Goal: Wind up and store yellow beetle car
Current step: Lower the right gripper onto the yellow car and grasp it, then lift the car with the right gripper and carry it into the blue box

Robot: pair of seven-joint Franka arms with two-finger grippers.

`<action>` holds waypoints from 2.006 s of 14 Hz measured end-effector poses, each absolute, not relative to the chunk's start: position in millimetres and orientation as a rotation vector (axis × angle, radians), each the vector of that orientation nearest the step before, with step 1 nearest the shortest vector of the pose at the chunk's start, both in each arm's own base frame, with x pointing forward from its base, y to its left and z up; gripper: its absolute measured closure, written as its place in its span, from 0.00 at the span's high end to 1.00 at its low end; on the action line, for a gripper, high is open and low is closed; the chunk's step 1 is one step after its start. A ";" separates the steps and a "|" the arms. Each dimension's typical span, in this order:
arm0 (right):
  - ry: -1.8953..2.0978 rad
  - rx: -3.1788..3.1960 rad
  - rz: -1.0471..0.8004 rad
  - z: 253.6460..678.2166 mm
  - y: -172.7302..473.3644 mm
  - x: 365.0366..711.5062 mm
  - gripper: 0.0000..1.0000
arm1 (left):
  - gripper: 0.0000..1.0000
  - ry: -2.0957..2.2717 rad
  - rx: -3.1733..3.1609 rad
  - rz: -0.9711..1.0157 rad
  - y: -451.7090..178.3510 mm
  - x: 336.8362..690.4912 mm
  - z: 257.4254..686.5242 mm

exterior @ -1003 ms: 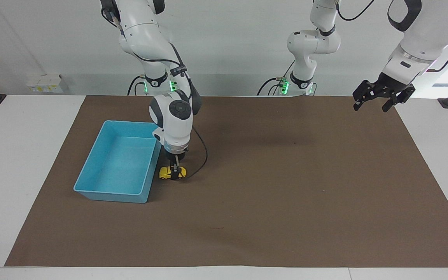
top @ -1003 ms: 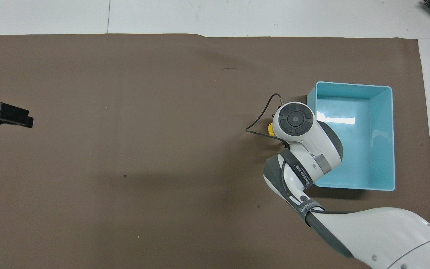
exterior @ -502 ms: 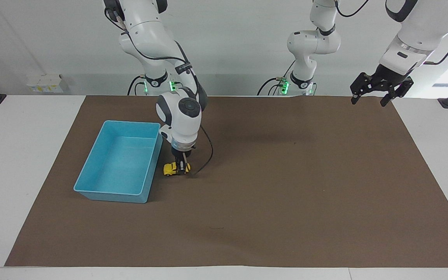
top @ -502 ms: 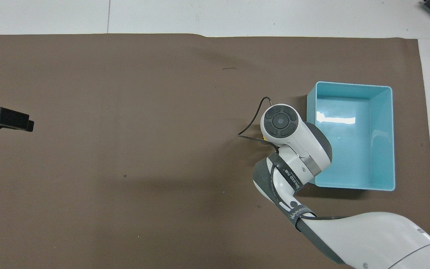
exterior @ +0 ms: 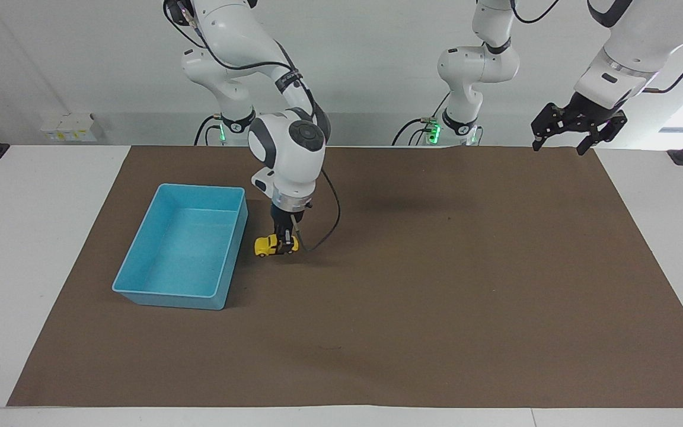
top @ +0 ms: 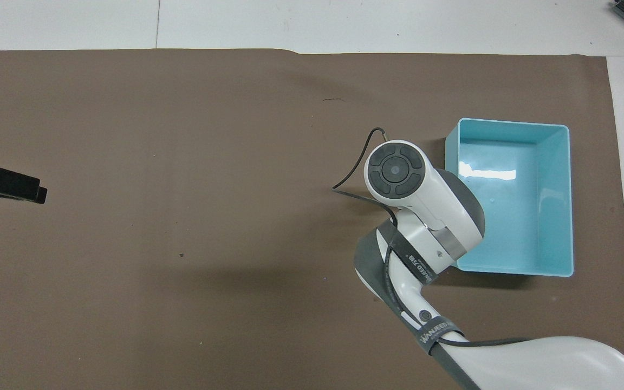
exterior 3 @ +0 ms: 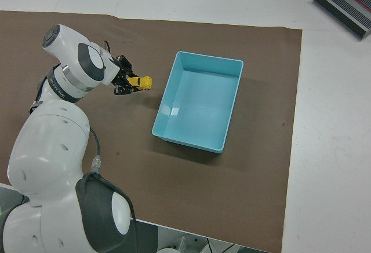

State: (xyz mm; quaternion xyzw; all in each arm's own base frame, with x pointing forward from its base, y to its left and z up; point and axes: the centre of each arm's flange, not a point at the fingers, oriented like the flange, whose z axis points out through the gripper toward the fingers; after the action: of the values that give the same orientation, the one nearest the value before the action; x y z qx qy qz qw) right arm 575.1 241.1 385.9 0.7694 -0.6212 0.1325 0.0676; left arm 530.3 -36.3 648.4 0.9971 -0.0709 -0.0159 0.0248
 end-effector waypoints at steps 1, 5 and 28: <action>-1.854 2.346 0.380 398.6 237.1 573.6 0.46 | 1.00 -0.220 3.084 -0.050 -36.3 530.3 648.3; -1.689 2.491 0.278 439.2 203.9 571.6 0.46 | 1.00 -0.239 3.082 -0.060 -36.2 530.2 645.0; -0.364 3.068 0.068 412.2 18.6 572.3 0.46 | 1.00 -0.217 3.102 0.035 -24.0 532.0 647.7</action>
State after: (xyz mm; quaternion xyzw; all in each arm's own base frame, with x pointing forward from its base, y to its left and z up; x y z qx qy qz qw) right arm 572.3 18.6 412.2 0.9925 -0.1177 0.0221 0.0255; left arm 532.0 -24.0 647.7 0.9974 -0.0697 0.0114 0.0161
